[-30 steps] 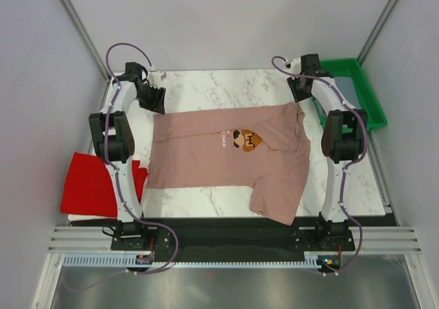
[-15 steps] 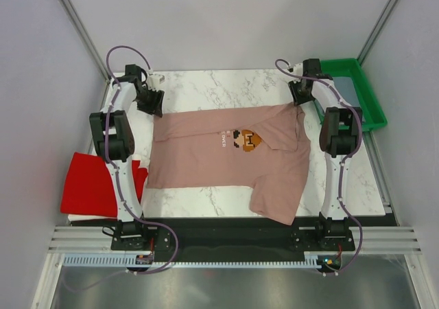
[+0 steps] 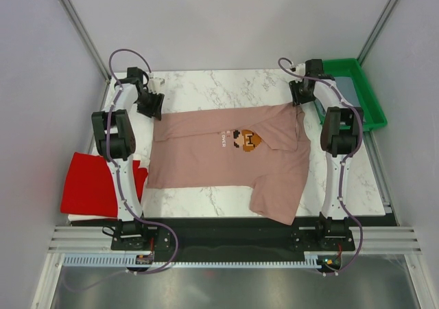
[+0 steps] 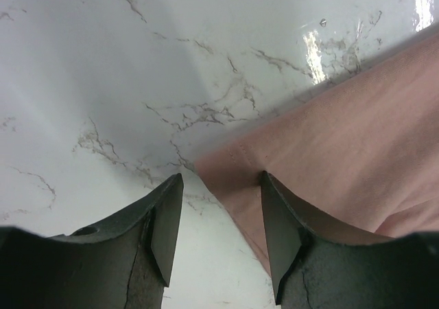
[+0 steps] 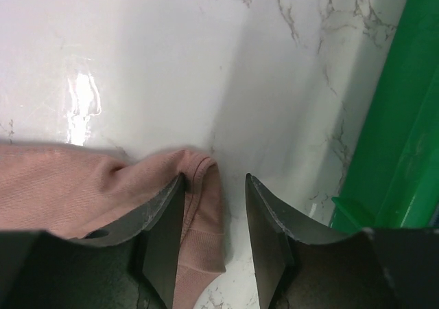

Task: Fold and stack the t-shirts
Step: Fold the tshirt

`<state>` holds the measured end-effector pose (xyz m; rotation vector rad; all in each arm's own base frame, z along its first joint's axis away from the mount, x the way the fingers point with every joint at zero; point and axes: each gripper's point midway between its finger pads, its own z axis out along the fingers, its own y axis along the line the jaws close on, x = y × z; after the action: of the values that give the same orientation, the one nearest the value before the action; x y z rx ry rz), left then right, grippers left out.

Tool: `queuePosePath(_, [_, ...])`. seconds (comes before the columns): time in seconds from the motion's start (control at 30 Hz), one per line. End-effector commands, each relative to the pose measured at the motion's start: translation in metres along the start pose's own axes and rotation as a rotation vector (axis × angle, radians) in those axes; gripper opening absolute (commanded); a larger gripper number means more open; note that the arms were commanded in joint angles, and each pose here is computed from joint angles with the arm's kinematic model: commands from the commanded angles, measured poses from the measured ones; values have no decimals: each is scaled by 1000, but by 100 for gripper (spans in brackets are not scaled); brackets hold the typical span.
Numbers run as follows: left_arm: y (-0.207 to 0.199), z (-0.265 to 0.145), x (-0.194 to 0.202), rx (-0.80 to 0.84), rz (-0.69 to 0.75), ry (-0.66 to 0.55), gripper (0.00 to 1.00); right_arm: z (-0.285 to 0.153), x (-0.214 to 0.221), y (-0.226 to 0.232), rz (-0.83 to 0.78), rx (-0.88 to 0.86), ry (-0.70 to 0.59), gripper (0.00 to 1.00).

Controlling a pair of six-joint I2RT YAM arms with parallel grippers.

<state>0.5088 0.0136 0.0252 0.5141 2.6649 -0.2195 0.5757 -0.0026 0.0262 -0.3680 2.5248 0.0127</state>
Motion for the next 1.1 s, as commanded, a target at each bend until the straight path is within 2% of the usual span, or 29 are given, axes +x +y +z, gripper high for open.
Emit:
queuePosePath(0.0, [11, 0, -9, -36, -5, -20, 56, 17, 22, -6, 40, -10, 52, 49])
queuePosePath(0.17, [15, 5, -13, -43, -1, -27, 51, 24, 28, -5, 42, -28, 63, 47])
queuePosePath(0.23, [14, 12, -12, -34, 7, -20, 45, 28, 32, -1, 48, -57, 66, 45])
queuePosePath(0.27, [14, 13, -14, -33, 14, -25, 36, 29, 32, 1, 49, -74, 66, 40])
queuePosePath(0.33, [12, 17, -14, -18, 18, -24, 28, 31, 34, 7, 51, -119, 64, 30])
queuePosePath(0.37, [10, 18, -14, -13, 22, -25, 17, 31, 34, 8, 46, -127, 64, 18])
queuePosePath(0.4, [10, 19, -14, -11, 23, -24, 10, 31, 33, 8, 42, -132, 60, 12])
queuePosePath(0.47, [10, 19, -16, -6, 21, -29, 2, 30, 32, 11, 38, -156, 53, 1])
queuePosePath(0.6, [9, 9, -31, -5, 26, -75, 2, 19, 18, 6, 22, -144, 17, 0])
queuePosePath(0.77, [12, -43, -76, -51, 53, -217, 2, -33, -30, -15, 5, -85, -114, 0])
queuePosePath(0.9, [-4, -97, -103, -34, 66, -334, 2, -90, -59, -37, 6, -28, -216, 0])
queuePosePath(0.97, [-12, -116, -107, -25, 63, -366, 2, -127, -73, -43, 5, -9, -276, 0])
queuePosePath(1.0, [-19, -139, -113, -25, 74, -407, 2, -156, -83, -48, 7, 8, -326, 0])
queuePosePath(1.07, [-28, -155, -111, -15, 74, -427, 2, -182, -86, -53, 14, 9, -365, 0])
